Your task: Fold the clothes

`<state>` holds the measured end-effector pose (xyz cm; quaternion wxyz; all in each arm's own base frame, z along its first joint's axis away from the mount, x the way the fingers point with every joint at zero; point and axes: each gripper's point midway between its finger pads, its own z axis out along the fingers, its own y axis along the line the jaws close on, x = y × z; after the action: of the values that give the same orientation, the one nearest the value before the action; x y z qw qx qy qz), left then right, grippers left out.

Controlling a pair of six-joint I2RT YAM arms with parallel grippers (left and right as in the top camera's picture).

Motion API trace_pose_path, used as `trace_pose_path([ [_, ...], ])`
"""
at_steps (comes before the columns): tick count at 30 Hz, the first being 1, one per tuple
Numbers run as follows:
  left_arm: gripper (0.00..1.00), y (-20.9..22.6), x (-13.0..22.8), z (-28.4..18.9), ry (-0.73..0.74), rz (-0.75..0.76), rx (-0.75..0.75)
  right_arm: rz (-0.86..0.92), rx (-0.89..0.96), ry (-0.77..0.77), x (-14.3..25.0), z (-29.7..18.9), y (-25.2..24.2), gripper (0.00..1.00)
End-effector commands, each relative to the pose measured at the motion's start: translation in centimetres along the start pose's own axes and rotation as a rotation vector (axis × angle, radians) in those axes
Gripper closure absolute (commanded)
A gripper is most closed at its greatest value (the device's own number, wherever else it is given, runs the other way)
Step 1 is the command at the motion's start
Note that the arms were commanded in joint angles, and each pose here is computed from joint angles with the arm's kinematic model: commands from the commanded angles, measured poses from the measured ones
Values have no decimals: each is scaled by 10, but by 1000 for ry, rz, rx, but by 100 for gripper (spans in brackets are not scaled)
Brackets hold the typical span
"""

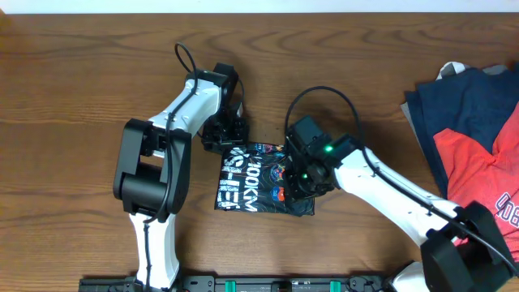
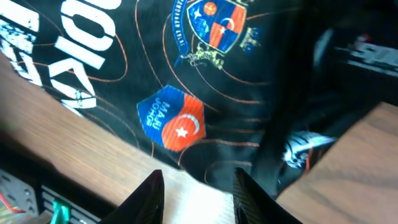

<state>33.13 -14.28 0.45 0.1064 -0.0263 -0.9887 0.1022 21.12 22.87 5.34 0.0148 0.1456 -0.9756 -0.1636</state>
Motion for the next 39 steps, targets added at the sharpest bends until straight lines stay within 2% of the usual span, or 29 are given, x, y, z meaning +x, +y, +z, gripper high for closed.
trace_pose_path([
  [1,37,6,10,2,39,7,-22,15,45,50,8,20,-11,66],
  [5,41,11,28,5,108,-10,-37,30,98,93,10,39,-25,67],
  [11,47,29,62,12,232,-52,-113,110,316,62,0,51,-73,70],
  [16,48,34,86,13,318,-121,-138,154,465,-148,-48,34,-114,65],
  [21,47,34,97,4,342,-218,-161,83,346,-357,-112,22,-110,63],
  [24,47,30,91,-5,287,-226,-149,71,301,-363,-119,17,-103,58],
  [28,46,18,62,-28,86,-192,-90,80,311,-308,-108,7,-101,46],
  [30,36,10,42,-42,-41,-162,-51,93,316,-305,-102,-4,-100,42],
  [32,20,-3,22,-54,-148,-96,8,101,328,-326,-100,-18,-99,39],
  [35,11,-29,-2,-65,-259,76,129,94,329,-404,-101,-51,-92,29],
  [39,7,-47,-18,-61,-302,209,212,81,294,-516,-98,-96,-77,21],
])
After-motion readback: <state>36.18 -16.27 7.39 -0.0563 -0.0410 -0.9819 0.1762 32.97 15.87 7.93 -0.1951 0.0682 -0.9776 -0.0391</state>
